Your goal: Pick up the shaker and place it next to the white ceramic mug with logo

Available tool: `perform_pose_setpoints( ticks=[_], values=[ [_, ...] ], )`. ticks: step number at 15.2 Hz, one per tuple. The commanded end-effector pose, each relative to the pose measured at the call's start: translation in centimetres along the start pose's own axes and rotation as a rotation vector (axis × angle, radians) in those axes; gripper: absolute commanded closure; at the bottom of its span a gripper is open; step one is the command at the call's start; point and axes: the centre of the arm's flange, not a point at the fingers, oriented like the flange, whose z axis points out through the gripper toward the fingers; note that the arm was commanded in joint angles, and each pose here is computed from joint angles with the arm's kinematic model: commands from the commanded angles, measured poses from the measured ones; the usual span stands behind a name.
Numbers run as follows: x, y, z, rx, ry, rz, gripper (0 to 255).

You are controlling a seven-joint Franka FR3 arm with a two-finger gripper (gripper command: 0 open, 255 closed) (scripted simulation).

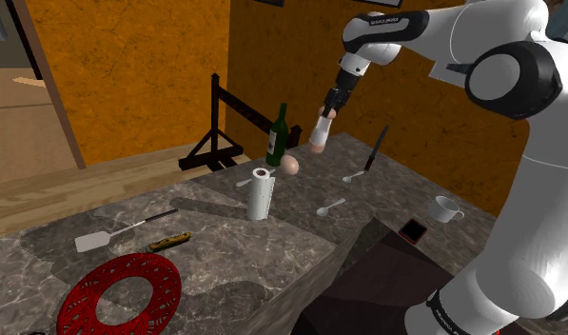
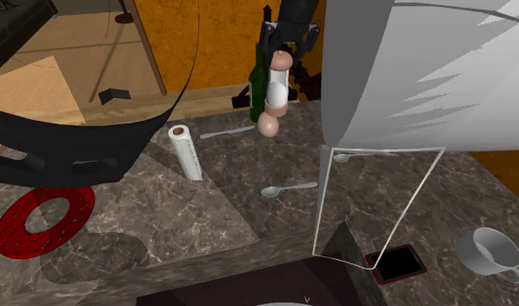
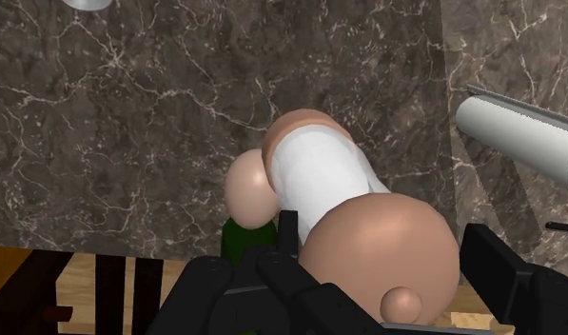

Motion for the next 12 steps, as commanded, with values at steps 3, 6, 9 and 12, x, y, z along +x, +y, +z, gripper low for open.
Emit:
perform_pose_setpoints(
  ticks=[3, 6, 9, 12],
  values=[
    [0.2, -0.4, -2.1, 0.0, 0.0, 0.0, 255],
    [0.3, -0.7, -3.7, 0.0, 0.0, 0.0, 255],
    [-1.7, 0.9, -3.9, 0.0, 0.0, 0.0, 255],
    [-4.8, 3.4, -3.7, 0.0, 0.0, 0.0, 255]
  ],
)
